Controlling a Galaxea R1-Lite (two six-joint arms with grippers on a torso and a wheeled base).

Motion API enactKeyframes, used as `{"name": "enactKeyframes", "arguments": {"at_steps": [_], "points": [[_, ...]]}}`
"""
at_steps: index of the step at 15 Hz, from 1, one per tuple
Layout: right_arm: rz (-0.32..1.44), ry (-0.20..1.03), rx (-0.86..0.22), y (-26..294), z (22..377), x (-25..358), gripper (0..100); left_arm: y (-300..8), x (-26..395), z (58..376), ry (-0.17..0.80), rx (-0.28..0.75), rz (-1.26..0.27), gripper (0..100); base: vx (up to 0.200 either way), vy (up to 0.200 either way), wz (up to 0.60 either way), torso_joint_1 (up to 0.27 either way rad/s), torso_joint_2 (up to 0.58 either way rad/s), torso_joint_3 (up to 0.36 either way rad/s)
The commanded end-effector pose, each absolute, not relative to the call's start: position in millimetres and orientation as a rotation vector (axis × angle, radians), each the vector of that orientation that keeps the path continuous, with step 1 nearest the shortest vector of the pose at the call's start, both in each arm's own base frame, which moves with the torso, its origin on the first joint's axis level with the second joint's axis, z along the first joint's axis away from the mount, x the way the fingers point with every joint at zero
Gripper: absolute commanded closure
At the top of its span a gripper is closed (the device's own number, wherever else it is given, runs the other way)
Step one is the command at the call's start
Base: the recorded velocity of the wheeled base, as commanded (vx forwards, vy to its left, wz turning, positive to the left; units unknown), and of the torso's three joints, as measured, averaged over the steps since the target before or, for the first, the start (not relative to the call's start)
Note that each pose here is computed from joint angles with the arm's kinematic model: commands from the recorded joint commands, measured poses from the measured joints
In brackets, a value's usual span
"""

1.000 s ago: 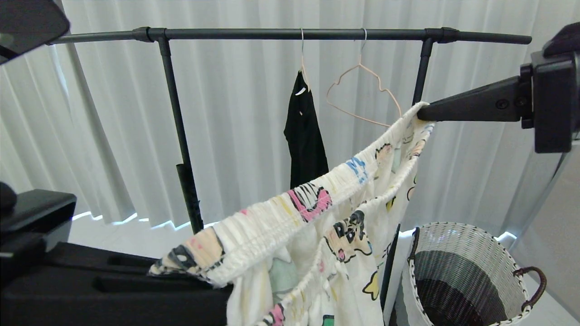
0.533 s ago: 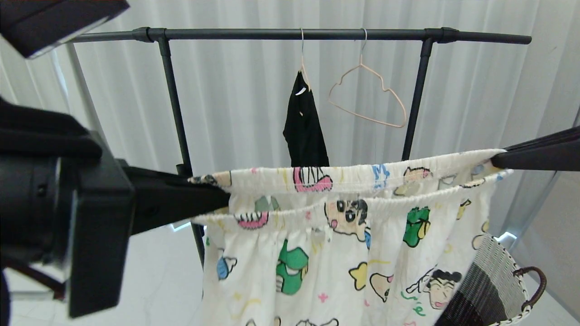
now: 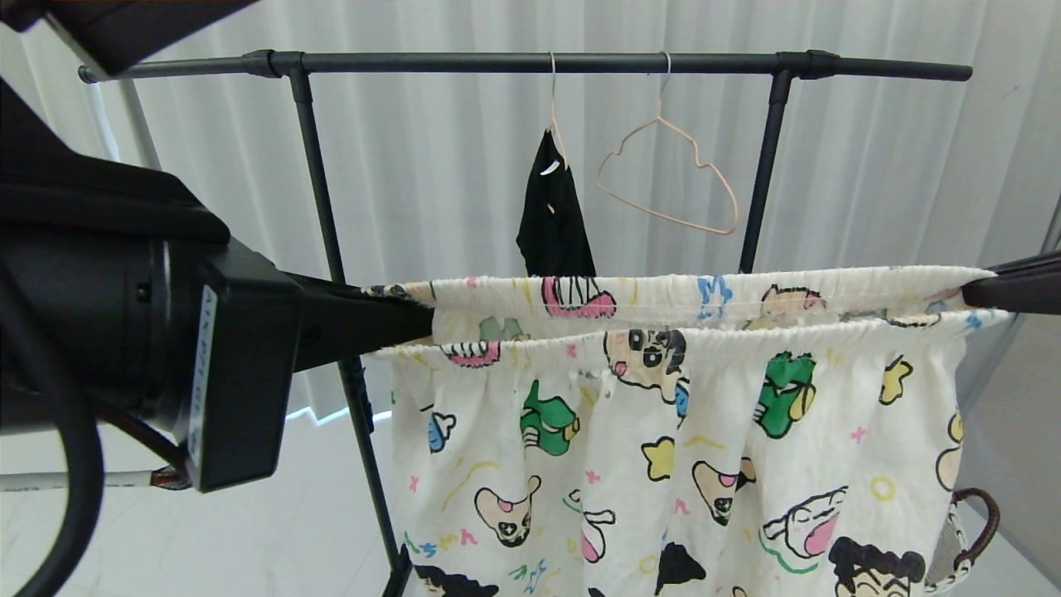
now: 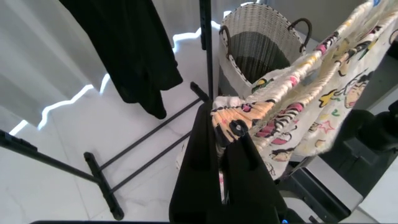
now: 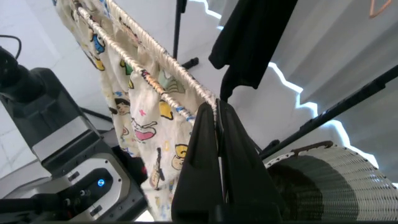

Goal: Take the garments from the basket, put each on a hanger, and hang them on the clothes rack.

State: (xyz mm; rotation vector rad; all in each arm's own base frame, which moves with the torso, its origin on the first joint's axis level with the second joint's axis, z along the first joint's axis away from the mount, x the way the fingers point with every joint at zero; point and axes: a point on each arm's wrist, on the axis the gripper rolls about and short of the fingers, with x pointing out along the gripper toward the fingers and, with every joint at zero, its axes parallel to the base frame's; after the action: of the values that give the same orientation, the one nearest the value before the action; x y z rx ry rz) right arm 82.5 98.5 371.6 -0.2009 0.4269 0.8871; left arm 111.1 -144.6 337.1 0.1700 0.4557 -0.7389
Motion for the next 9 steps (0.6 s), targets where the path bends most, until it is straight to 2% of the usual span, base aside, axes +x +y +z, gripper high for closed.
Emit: {"name": "enactKeyframes", "arguments": {"at_steps": [1, 3, 4, 9], "points": [[0.887, 0.429, -0.202, 98.6, 371.4, 82.6, 100, -144.2, 110.7, 337.9, 0.454, 0.166, -0.739, 100, 0.0, 0.0, 0.0, 0.0, 0.0, 0.0], [0.886, 0.432, -0.204, 98.5, 371.1, 82.5, 100, -143.8, 110.4, 338.2, 0.452, 0.167, -0.74, 100, 0.0, 0.0, 0.0, 0.0, 0.0, 0.0], [0.886, 0.433, -0.204, 98.6, 370.7, 82.6, 0, -143.8, 110.4, 338.2, 0.452, 0.167, -0.74, 100, 0.0, 0.0, 0.0, 0.0, 0.0, 0.0], [0.876, 0.443, -0.202, 97.1, 367.8, 82.6, 0, -145.5, 111.7, 340.0, 0.428, 0.152, -0.741, 100, 0.0, 0.0, 0.0, 0.0, 0.0, 0.0]]}}
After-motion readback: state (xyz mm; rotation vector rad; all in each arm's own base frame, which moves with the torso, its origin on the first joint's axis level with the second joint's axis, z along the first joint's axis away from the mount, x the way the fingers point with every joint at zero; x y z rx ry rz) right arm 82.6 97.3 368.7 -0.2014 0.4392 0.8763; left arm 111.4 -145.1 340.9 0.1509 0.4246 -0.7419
